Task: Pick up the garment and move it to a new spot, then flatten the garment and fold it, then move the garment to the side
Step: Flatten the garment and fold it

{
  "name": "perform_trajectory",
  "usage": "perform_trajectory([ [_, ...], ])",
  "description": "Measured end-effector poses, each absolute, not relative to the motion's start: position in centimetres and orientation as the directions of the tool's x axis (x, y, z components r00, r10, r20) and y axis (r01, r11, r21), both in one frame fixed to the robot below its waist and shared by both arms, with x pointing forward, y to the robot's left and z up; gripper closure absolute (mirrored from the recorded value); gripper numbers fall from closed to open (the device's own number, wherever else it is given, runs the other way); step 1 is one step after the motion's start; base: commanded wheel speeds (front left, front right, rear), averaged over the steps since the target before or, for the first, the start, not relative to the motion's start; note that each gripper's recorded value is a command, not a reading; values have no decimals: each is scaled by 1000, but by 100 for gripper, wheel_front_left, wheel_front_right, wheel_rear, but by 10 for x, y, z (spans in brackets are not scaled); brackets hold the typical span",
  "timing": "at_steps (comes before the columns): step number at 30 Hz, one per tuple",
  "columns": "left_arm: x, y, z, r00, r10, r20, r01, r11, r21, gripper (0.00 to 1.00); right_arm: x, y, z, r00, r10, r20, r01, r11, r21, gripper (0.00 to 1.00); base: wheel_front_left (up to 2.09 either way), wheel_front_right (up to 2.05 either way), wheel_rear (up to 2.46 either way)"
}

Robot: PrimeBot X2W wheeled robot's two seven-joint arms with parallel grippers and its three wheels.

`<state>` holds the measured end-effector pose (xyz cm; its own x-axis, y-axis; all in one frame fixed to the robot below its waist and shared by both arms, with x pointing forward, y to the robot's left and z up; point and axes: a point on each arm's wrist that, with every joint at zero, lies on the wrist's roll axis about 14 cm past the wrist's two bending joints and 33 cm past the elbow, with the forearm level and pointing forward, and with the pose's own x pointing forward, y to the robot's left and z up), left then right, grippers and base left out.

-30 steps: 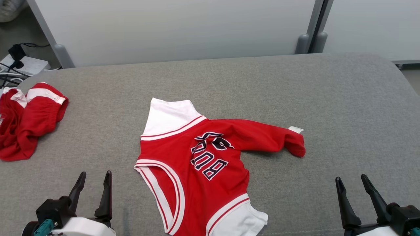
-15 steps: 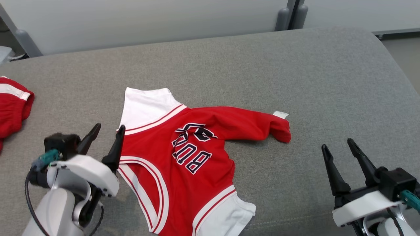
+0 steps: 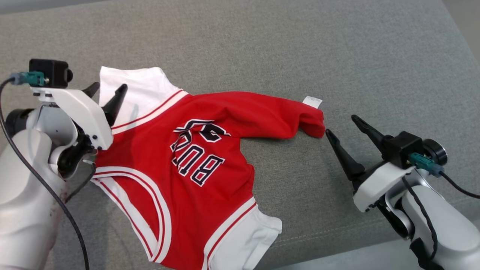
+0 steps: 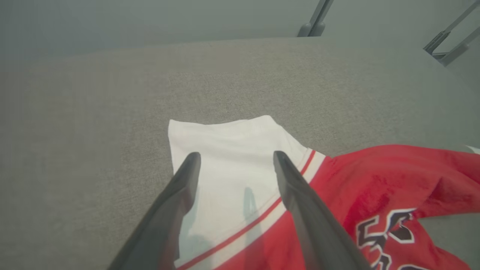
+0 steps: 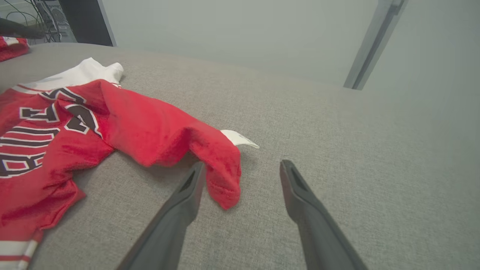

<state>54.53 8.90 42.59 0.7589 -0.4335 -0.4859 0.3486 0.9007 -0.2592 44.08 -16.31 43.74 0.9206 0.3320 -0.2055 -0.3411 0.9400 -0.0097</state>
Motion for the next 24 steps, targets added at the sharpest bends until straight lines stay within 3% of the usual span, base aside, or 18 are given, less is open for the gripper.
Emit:
perform_trajectory([
  [11,587,85,397,680,-447,-581,382,893,-239,0,458,-157,391,852,378,-362,-414,910,-24,0,0,0,0],
  [24,597,89,363,620,-428,-657,398,894,-206,0,462,-143,380,816,427,-389,-469,883,-13,0,0,0,0],
])
